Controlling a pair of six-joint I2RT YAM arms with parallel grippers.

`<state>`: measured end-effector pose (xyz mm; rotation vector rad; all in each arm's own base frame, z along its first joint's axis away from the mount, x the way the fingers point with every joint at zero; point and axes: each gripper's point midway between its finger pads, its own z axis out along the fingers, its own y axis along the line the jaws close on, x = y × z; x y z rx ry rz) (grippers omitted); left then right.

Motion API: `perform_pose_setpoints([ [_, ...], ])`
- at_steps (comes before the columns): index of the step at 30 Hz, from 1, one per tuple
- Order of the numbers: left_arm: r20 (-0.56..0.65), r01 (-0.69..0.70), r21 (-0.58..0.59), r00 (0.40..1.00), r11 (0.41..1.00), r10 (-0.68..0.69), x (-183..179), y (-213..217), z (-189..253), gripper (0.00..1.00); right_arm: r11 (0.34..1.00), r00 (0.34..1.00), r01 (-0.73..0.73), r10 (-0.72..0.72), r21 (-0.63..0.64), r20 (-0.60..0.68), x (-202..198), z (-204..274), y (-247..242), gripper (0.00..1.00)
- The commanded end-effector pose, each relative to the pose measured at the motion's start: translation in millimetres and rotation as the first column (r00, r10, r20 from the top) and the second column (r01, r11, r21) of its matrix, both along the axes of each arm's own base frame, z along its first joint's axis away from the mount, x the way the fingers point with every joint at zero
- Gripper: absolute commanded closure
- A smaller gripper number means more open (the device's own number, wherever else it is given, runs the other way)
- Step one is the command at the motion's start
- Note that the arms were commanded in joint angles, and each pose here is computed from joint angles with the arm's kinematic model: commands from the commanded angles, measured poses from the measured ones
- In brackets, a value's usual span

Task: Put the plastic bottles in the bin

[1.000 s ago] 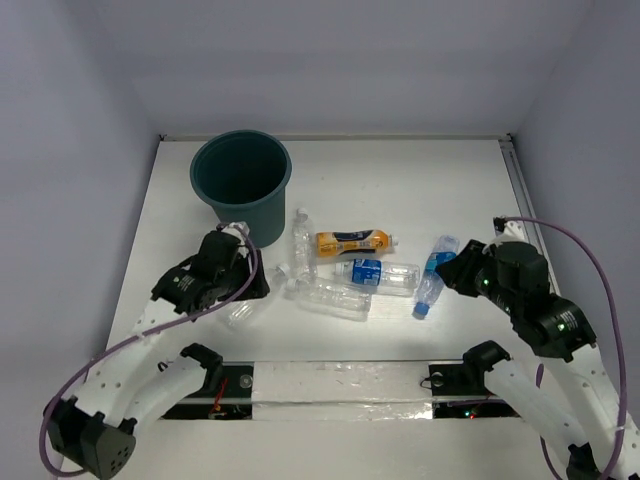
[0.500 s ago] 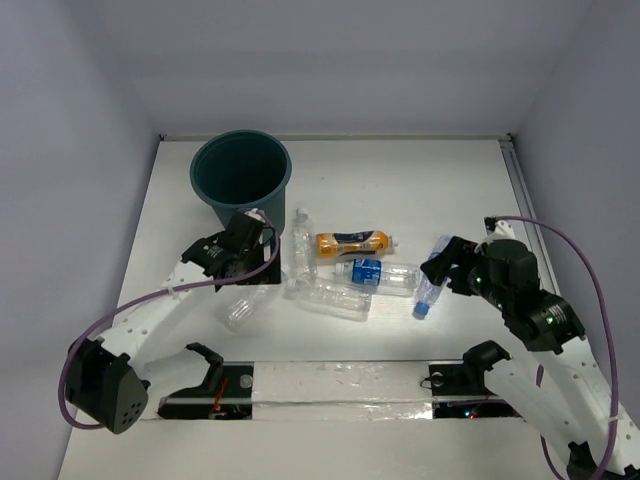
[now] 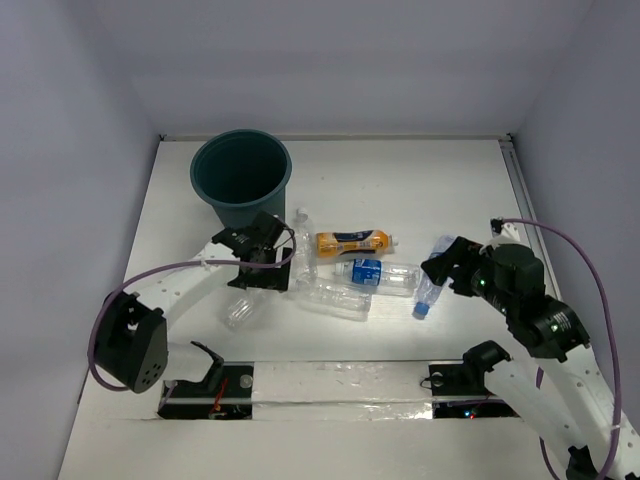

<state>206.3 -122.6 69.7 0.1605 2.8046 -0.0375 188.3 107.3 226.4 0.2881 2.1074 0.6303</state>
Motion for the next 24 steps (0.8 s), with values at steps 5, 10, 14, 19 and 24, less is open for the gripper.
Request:
perform_pose_setpoints([
  [5,-0.082,-0.021,0.025,0.996,0.999,0.023,-19.7,-0.5,-22.4,0.16,0.996,0.997,0.078,-0.079,0.043,0.021,7.6,2.8,-5.9,0.11],
  [10,-0.082,-0.043,0.009,0.996,0.999,0.044,-26.6,-1.1,-25.8,0.22,0.987,0.987,0.153,-0.151,0.043,-0.054,15.9,-22.2,-8.6,0.09],
  [14,-0.066,-0.039,0.006,0.997,0.999,0.039,-27.8,-3.4,-22.2,0.32,0.965,0.959,0.26,-0.26,-0.009,-0.109,28.0,-35.0,-20.3,0.0],
  [19,-0.033,-0.041,-0.011,0.999,0.999,0.041,-26.6,-5.1,-15.2,0.61,0.925,0.895,0.358,-0.378,-0.124,-0.237,49.5,-78.9,-40.1,0.0],
  [24,0.009,-0.025,-0.061,1.0,0.998,0.025,-27.3,-10.6,-2.1,0.73,0.874,0.829,0.447,-0.485,-0.192,-0.279,61.9,-99.3,-70.0,0.0],
])
